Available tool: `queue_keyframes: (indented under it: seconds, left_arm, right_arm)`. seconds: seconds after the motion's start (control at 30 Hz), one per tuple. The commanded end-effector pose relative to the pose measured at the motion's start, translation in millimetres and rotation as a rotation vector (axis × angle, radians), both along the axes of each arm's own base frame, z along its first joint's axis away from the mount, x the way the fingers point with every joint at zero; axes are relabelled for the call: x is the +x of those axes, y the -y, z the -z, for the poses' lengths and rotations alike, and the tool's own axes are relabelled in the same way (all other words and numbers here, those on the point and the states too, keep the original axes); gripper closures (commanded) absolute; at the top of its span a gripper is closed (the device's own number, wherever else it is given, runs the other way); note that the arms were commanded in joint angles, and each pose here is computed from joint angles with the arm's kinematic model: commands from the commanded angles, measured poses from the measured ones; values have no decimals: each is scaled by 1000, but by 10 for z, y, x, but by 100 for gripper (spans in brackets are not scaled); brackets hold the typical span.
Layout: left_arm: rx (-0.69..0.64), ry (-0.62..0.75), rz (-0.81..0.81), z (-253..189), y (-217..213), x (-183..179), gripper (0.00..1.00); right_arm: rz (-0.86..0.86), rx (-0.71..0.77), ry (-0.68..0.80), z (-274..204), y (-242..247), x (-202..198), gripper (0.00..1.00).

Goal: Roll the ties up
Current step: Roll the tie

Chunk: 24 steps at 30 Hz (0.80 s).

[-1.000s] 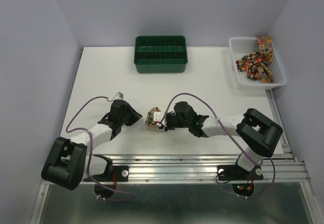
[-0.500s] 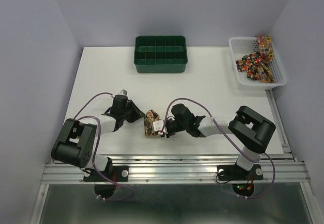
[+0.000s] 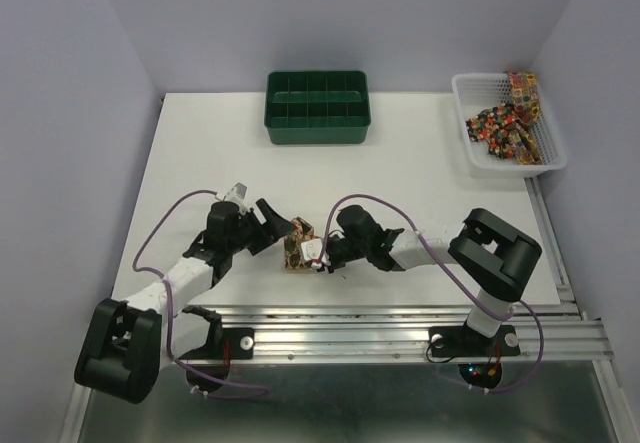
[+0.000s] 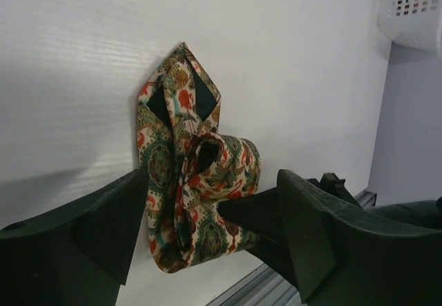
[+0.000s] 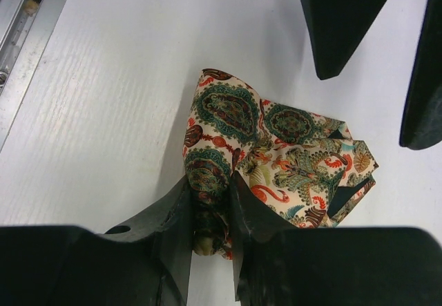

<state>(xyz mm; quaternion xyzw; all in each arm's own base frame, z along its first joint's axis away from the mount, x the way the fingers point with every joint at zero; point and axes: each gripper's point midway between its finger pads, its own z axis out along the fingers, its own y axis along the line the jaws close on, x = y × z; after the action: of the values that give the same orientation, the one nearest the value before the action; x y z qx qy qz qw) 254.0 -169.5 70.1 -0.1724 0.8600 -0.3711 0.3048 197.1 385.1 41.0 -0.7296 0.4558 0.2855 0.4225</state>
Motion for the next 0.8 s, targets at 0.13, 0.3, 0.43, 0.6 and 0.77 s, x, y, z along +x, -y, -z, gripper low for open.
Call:
queue_keyframes:
  seconds: [0.13, 0.3, 0.43, 0.6, 0.77]
  left_arm:
    - [75, -23, 150, 143, 316, -303, 11]
    - [212, -149, 119, 430, 241, -266, 24]
    - [249, -181, 95, 502, 192, -295, 35]
    - [287, -190, 69, 544, 118, -294, 38]
    - [330, -212, 76, 610, 101, -292, 38]
  right_arm:
    - [1, -77, -46, 230, 57, -68, 87]
    - [4, -76, -46, 216, 53, -63, 87]
    - [5, -73, -46, 205, 60, -68, 86]
    - [12, -70, -47, 200, 74, -67, 77]
    - [46, -70, -67, 136, 63, -42, 41]
